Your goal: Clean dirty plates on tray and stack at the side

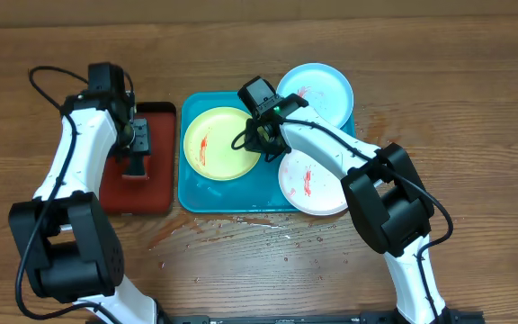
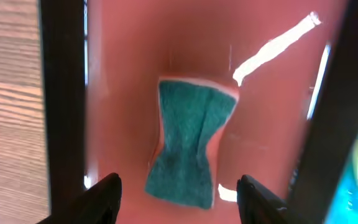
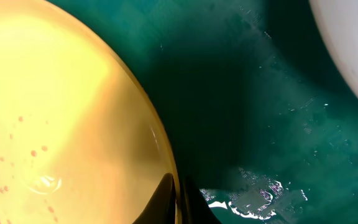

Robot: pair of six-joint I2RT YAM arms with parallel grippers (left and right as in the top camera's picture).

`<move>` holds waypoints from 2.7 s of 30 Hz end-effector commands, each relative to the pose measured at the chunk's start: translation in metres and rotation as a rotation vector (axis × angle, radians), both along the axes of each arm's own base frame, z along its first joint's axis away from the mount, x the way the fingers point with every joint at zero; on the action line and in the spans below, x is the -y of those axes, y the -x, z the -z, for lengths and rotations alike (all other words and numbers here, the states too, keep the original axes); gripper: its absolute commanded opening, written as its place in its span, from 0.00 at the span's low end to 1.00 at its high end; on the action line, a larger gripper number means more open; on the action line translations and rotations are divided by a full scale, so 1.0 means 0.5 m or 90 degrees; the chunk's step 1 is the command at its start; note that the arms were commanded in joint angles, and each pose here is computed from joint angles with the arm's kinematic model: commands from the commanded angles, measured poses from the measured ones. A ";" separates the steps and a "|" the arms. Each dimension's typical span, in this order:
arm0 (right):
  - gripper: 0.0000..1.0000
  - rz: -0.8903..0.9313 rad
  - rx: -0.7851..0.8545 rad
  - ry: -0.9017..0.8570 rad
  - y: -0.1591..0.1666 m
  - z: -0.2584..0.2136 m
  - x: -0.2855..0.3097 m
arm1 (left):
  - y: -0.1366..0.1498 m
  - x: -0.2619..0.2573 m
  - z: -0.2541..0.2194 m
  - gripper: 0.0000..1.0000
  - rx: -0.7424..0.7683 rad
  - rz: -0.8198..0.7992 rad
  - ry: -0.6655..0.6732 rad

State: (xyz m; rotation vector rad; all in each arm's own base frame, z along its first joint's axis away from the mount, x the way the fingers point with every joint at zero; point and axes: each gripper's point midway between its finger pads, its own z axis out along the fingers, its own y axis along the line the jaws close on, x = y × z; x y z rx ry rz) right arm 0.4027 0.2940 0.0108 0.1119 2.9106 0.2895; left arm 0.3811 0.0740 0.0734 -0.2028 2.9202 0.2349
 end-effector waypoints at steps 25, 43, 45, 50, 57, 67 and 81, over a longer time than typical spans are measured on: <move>0.04 -0.008 -0.024 0.037 0.015 0.048 0.012 | 0.004 -0.007 0.138 0.36 0.029 0.016 0.001; 0.04 -0.009 -0.029 0.033 0.018 0.048 0.010 | -0.064 -0.009 0.003 0.04 0.037 0.015 0.015; 0.04 -0.012 -0.036 0.024 0.022 0.048 0.005 | -0.083 -0.001 -0.056 0.04 0.053 0.021 0.027; 0.04 -0.015 -0.075 0.004 0.041 0.050 0.005 | -0.094 0.103 -0.167 0.04 0.070 0.080 0.158; 0.04 0.003 -0.163 -0.038 0.069 0.049 0.030 | -0.054 0.237 -0.127 0.04 0.007 0.107 0.210; 0.04 -0.030 -0.178 -0.030 0.083 0.050 0.039 | -0.044 0.292 -0.031 0.04 0.002 0.097 0.189; 0.04 -0.065 -0.167 -0.030 0.088 0.049 0.025 | -0.014 0.307 0.102 0.04 0.014 0.113 0.186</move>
